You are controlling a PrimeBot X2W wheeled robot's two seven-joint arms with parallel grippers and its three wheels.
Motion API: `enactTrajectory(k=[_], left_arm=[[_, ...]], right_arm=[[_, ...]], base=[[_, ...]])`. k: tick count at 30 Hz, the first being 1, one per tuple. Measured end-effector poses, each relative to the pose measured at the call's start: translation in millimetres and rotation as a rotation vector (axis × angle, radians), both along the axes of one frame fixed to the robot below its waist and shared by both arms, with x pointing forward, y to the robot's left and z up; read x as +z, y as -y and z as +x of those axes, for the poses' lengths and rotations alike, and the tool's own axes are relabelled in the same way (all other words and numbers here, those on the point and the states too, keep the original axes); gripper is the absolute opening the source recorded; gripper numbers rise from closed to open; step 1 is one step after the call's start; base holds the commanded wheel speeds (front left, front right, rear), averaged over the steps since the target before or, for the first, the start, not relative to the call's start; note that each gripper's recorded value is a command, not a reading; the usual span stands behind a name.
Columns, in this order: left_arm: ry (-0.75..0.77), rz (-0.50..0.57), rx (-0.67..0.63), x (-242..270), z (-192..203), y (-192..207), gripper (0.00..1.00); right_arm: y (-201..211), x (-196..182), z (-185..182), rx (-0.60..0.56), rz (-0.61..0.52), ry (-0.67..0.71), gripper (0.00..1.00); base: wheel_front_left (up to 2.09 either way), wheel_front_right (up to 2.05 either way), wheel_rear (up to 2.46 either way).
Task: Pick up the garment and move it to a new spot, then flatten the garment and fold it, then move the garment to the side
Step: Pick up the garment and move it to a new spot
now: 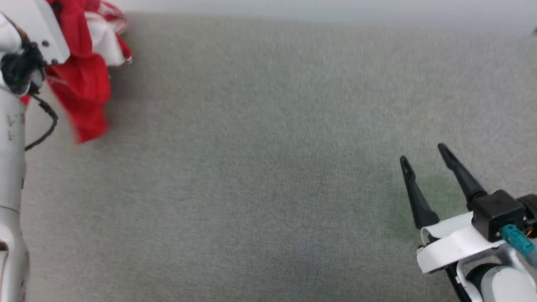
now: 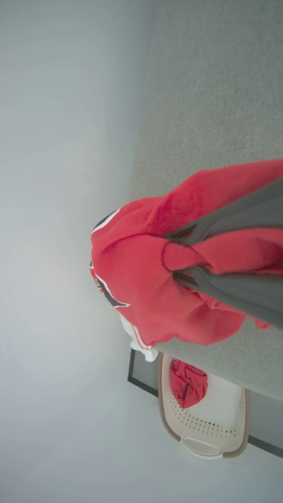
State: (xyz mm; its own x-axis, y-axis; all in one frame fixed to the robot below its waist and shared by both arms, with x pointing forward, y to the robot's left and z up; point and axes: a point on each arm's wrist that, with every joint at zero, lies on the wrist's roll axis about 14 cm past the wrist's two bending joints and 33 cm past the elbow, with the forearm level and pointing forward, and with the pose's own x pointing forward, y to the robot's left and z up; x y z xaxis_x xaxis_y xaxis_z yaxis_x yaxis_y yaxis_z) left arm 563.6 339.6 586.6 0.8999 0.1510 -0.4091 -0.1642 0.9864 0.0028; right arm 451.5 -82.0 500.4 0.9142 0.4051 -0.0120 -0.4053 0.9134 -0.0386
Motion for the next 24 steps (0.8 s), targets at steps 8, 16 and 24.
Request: enactTrajectory(k=[8, 16, 24], left_arm=[[0.195, 0.1, -0.133, 109.6, -33.0, 33.5, 0.0], [0.31, 0.103, -0.28, 183.2, -79.1, 77.3, 0.0], [0.286, 0.078, -0.488, 189.2, -93.1, 151.2, 0.0]], right_arm=[[-3.3, 41.5, -25.0, -0.017, 0.04, 0.098, 1.0], [17.7, 73.0, -46.1, -0.089, 0.044, 0.183, 1.0], [86.8, 77.7, -62.9, -0.289, 0.014, 0.207, 1.0]], base=[[0.0, 0.0, 0.0], [0.0, 0.0, 0.0], [0.0, 0.0, 0.0]])
